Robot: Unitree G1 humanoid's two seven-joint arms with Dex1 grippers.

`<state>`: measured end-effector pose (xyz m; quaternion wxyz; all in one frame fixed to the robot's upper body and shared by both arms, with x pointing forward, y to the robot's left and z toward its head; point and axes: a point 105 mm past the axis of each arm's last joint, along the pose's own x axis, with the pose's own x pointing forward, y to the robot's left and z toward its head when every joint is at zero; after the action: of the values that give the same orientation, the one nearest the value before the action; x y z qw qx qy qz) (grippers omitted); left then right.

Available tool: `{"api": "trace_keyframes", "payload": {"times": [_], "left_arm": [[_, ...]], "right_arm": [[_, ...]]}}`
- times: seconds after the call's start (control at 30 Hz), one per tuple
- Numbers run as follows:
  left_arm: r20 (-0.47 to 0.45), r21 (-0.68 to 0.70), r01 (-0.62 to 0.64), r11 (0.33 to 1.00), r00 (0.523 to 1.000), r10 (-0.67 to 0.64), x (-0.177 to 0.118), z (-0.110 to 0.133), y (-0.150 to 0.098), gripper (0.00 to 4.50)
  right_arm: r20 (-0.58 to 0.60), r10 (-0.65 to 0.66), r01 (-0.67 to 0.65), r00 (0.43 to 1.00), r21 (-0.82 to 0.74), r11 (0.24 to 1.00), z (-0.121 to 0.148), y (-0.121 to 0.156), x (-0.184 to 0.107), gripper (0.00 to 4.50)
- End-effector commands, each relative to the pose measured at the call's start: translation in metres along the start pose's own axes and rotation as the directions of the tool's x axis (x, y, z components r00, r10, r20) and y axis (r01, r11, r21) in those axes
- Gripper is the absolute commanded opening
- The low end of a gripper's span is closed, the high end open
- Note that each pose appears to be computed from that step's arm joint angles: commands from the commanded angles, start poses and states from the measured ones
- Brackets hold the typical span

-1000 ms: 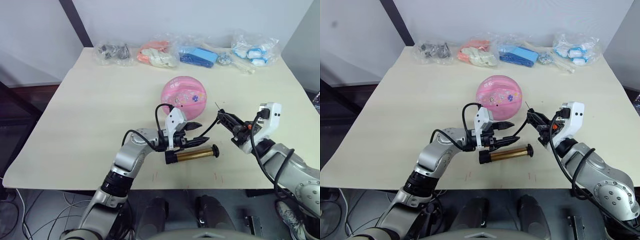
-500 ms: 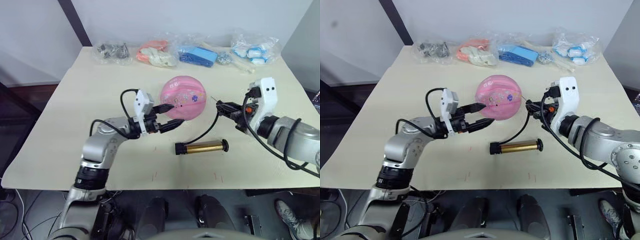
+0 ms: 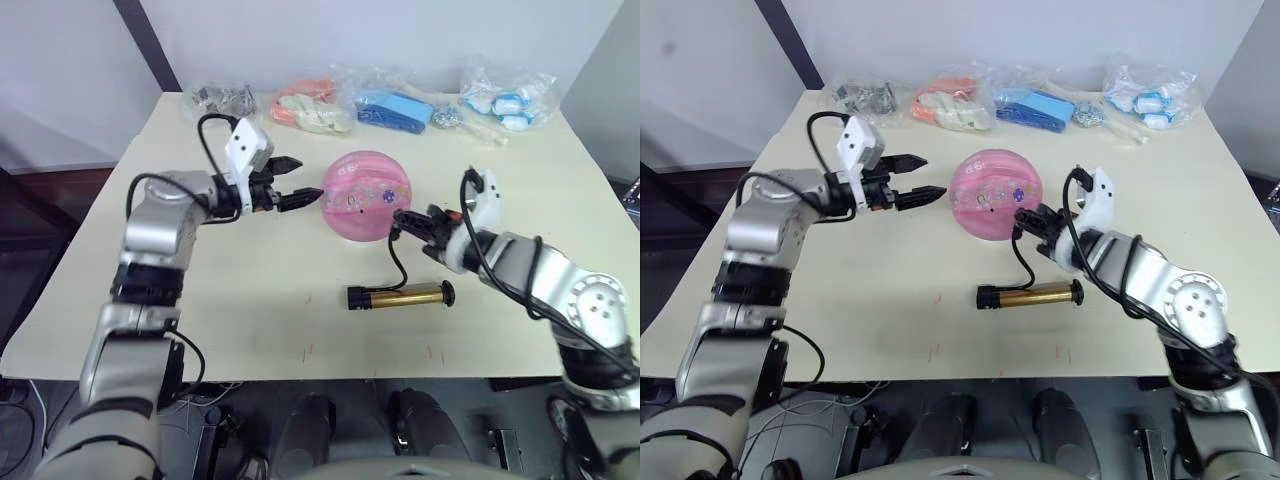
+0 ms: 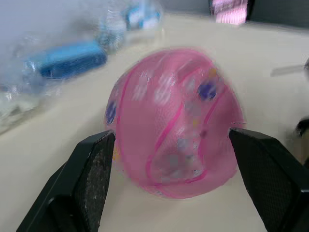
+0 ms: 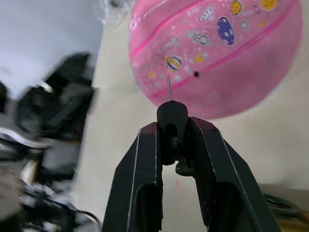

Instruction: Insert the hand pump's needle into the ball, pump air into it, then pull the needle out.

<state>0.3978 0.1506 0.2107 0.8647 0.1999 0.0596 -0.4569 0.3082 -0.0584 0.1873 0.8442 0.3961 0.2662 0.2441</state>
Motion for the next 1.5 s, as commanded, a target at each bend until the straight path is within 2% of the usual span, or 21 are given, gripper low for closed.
{"api": "trace_keyframes", "payload": {"times": [0.03,0.2,0.37,0.7,0.77,0.83,0.9,1.17,1.5], "left_arm": [[-0.056,0.072,0.034,0.997,0.998,-0.03,0.006,0.009,0.009,3.95],[-0.114,0.075,0.06,0.995,0.992,-0.051,0.018,0.015,0.017,3.95],[-0.154,0.061,0.126,0.99,0.981,-0.115,0.024,0.02,0.012,3.95],[-0.191,0.105,0.09,0.99,0.979,-0.069,0.036,0.019,0.011,3.95],[-0.189,0.108,0.095,0.99,0.979,-0.073,0.037,0.018,0.01,3.56],[-0.189,0.108,0.095,0.99,0.979,-0.073,0.037,0.018,0.009,2.78],[-0.185,0.112,0.096,0.989,0.98,-0.074,0.037,0.019,0.009,2.37],[-0.175,0.113,0.1,0.989,0.981,-0.079,0.038,0.02,0.006,2.37],[-0.172,0.117,0.097,0.988,0.982,-0.076,0.038,0.018,0.005,2.37]], "right_arm": [[0.001,-0.016,0.016,1.0,0.045,0.999,0.001,0.002,0.008,0.31],[-0.006,-0.021,0.021,1.0,0.081,0.996,-0.002,0.006,0.02,0.31],[0.007,-0.043,0.042,0.999,0.109,0.993,-0.001,0.004,0.029,0.31],[0.01,-0.04,0.039,0.999,0.11,0.993,-0.002,0.006,0.039,0.31],[0.006,-0.036,0.035,0.999,0.111,0.993,-0.003,0.007,0.041,0.31],[-0.001,-0.034,0.034,0.999,0.112,0.993,-0.004,0.008,0.044,0.31],[-0.016,-0.049,0.05,0.999,0.127,0.991,-0.008,0.006,0.051,0.31],[-0.052,-0.036,0.043,0.998,0.146,0.988,-0.014,0.007,0.06,0.31],[-0.071,-0.078,0.089,0.994,0.161,0.983,-0.019,-0.003,0.061,0.31]]}}
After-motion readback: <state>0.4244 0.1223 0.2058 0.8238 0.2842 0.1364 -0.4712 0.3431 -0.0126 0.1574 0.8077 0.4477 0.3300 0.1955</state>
